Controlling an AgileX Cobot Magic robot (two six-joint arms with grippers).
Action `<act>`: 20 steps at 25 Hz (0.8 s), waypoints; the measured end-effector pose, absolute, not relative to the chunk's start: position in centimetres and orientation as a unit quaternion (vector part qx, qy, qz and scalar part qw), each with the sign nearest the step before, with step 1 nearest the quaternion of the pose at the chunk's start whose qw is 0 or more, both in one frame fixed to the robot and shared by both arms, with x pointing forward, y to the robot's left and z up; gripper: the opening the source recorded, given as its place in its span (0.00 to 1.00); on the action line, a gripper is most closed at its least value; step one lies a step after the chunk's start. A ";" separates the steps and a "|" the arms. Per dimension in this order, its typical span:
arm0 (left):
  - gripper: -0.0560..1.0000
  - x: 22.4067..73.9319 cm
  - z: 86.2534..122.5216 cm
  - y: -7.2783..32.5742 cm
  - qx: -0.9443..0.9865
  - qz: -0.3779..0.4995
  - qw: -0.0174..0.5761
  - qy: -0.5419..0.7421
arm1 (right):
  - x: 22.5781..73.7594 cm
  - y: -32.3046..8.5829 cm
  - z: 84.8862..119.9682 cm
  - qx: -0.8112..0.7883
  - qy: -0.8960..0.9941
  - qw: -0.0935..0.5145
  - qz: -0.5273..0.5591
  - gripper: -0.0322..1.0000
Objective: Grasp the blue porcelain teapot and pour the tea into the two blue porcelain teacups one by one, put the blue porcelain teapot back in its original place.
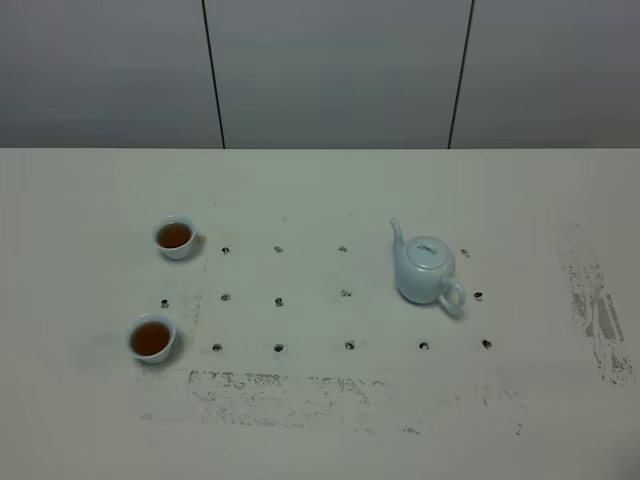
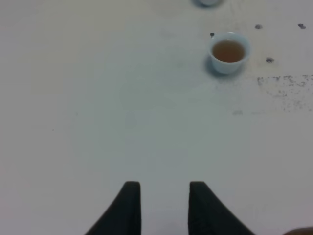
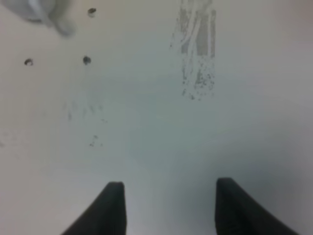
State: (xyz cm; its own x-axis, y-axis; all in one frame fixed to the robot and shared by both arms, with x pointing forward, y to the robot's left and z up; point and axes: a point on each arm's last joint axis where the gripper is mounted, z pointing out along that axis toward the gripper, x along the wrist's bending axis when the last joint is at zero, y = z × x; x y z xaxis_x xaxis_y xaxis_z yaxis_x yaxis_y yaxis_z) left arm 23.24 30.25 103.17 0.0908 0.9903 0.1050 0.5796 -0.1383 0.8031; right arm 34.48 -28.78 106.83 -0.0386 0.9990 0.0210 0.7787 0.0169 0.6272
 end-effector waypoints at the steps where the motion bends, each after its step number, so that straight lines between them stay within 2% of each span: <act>1: 0.34 23.2 103.2 30.3 0.674 0.339 0.302 0.583 | 33.9 -29.0 107.0 0.659 0.669 0.230 0.256 0.45; 4: 0.34 23.2 103.2 30.3 0.674 0.339 0.302 0.583 | 32.3 -29.4 107.5 0.671 0.643 0.242 0.280 0.45; 9: 0.34 23.2 103.2 30.3 0.674 0.339 0.302 0.583 | 28.7 -29.9 107.3 0.691 0.629 0.242 0.263 0.45; 13: 0.34 23.2 103.2 30.3 0.674 0.339 0.302 0.583 | 27.1 -29.9 107.5 0.664 0.640 0.279 0.268 0.45; 20: 0.34 23.2 103.2 30.3 0.674 0.339 0.302 0.583 | 25.5 -29.2 105.4 0.647 0.629 0.301 0.310 0.45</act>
